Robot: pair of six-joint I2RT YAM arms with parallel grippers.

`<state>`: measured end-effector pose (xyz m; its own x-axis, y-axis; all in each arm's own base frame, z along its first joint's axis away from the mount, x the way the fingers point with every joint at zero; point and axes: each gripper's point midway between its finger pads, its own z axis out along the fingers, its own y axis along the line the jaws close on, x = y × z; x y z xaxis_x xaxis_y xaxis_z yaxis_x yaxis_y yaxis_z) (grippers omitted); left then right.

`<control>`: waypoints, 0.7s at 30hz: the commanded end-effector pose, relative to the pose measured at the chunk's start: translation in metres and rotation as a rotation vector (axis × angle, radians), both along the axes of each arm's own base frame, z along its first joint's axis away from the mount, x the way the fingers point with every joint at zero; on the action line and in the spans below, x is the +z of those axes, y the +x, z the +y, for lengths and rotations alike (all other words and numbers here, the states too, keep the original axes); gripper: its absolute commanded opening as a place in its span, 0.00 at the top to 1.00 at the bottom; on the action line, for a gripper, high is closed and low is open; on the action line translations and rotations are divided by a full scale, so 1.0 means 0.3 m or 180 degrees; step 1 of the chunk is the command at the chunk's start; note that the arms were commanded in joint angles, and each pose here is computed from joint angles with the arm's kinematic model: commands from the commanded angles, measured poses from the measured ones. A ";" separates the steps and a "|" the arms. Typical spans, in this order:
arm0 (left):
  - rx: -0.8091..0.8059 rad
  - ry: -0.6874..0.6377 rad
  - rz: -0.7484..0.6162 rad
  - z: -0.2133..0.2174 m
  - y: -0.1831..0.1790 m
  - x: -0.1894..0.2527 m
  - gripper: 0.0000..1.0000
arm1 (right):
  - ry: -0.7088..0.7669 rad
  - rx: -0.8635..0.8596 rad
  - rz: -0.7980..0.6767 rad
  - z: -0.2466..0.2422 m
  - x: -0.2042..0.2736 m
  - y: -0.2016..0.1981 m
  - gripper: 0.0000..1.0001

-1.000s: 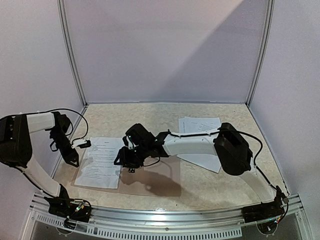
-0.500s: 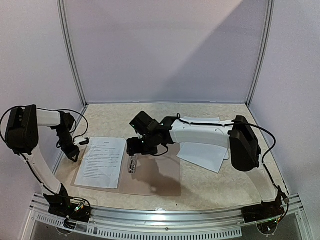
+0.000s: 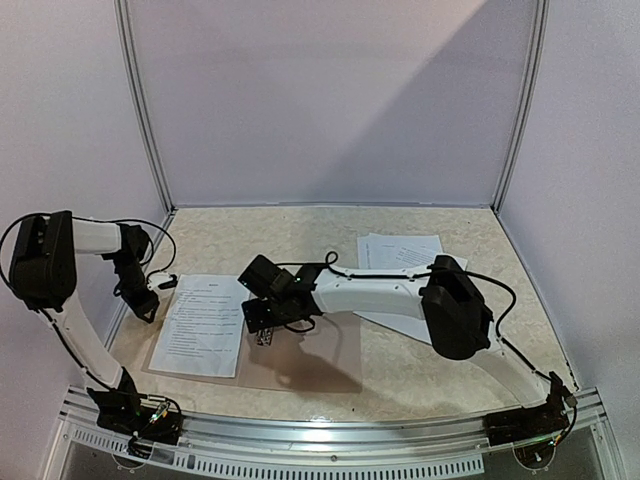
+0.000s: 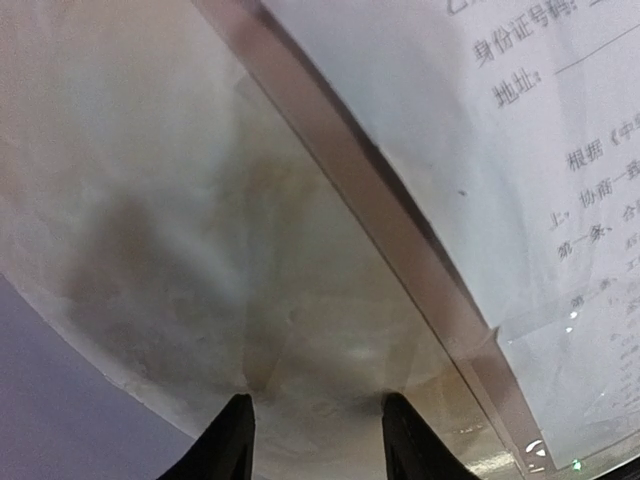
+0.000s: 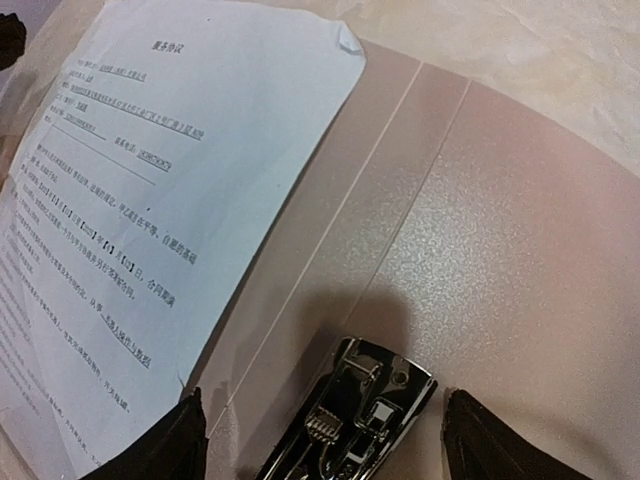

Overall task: Put the files into the folder
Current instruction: Insert the folder to form pockets on the folder.

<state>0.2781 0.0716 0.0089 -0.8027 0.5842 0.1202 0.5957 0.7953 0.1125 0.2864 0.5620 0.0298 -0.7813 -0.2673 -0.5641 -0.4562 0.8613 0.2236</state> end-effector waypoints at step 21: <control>-0.0002 -0.0290 0.0019 -0.097 -0.062 0.061 0.53 | -0.1850 0.0066 -0.0517 -0.460 -0.109 0.005 0.23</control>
<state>0.2636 0.0583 0.0184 -0.8091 0.5792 0.0993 0.5859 0.8082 0.0599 0.2921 0.4944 0.0244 -0.6685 -0.4504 -0.5918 -0.4490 0.8788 -0.1617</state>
